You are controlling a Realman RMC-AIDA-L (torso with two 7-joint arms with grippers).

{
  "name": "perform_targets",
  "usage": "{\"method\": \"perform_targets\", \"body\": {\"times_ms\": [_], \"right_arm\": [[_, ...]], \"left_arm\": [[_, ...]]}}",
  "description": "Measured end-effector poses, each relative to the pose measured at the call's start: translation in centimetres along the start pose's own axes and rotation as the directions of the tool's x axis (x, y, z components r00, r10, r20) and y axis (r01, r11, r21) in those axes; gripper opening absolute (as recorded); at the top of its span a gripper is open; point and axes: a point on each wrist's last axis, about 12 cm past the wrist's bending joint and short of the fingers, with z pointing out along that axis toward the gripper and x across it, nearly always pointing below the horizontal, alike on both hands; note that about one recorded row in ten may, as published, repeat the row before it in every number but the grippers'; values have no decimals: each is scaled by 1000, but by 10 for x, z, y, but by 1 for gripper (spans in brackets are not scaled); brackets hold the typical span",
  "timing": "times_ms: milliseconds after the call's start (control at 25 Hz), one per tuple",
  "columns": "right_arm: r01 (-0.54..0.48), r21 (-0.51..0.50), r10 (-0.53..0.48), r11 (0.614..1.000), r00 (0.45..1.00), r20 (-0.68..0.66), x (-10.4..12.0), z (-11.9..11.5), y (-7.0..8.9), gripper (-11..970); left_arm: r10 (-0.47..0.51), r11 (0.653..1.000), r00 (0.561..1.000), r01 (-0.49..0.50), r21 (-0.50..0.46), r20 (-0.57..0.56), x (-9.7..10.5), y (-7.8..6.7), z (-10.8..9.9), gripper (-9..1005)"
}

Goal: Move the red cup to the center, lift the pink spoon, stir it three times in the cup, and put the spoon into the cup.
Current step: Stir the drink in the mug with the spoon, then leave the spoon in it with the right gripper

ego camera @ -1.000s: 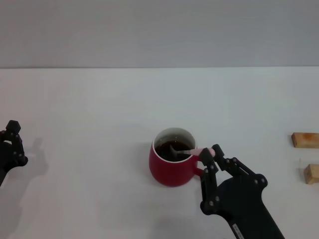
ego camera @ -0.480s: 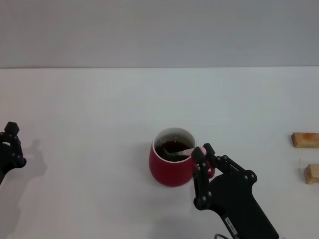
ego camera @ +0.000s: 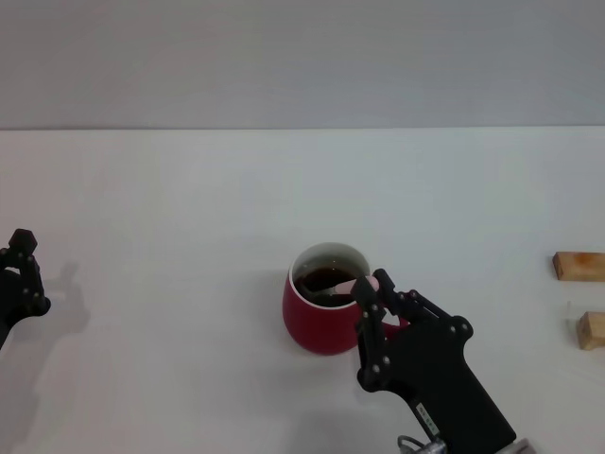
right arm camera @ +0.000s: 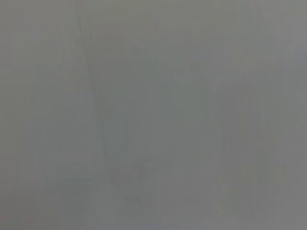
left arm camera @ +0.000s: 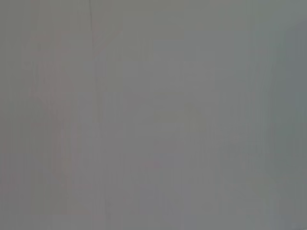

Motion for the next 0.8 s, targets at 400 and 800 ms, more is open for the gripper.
{"method": "perform_targets", "body": {"times_ms": [400, 800], "right_arm": [[-1, -8, 0, 1000, 1000, -31, 4, 8, -7, 33], [-18, -24, 16, 1000, 998, -63, 9, 21, -19, 32]], "left_arm": [[-2, 1000, 1000, 2, -5, 2, 0, 1, 0, -2], [-4, 1000, 1000, 4, -7, 4, -1, 1, 4, -2]]}}
